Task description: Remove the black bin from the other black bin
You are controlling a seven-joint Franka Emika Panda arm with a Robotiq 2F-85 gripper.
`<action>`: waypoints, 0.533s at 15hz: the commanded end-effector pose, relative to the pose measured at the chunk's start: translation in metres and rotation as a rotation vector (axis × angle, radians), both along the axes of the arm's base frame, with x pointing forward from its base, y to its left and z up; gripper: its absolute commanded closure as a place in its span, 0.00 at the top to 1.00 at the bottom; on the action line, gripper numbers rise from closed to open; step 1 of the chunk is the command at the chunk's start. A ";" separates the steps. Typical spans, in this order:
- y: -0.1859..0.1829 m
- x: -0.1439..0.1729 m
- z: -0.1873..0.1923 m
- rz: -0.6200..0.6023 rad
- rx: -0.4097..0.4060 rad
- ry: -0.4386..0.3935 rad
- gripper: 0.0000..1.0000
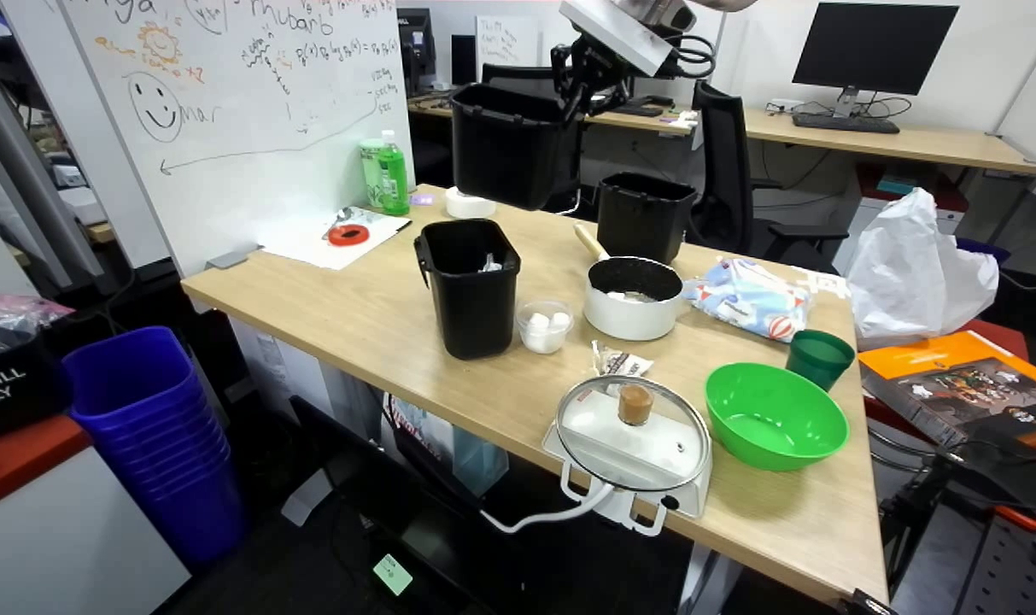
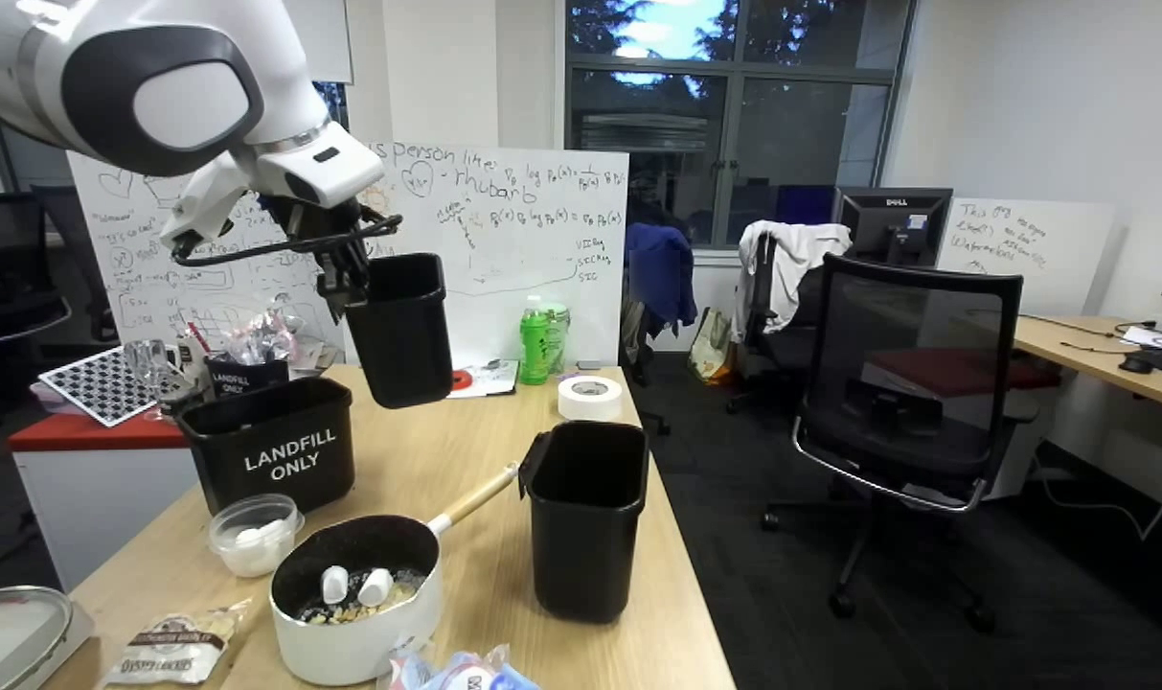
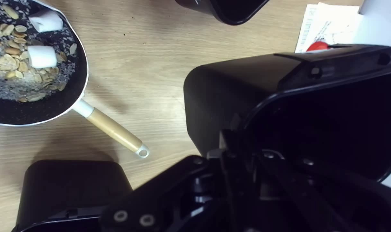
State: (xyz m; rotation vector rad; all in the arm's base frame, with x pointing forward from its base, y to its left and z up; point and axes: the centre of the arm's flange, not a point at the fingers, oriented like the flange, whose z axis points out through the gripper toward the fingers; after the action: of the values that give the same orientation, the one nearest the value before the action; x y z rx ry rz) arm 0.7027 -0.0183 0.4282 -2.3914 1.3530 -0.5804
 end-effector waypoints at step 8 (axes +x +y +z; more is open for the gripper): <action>-0.030 0.041 -0.107 -0.108 -0.015 0.172 0.02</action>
State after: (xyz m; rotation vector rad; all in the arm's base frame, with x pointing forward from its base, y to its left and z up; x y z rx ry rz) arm 0.7314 -0.0480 0.3288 -2.4194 1.5345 -0.4697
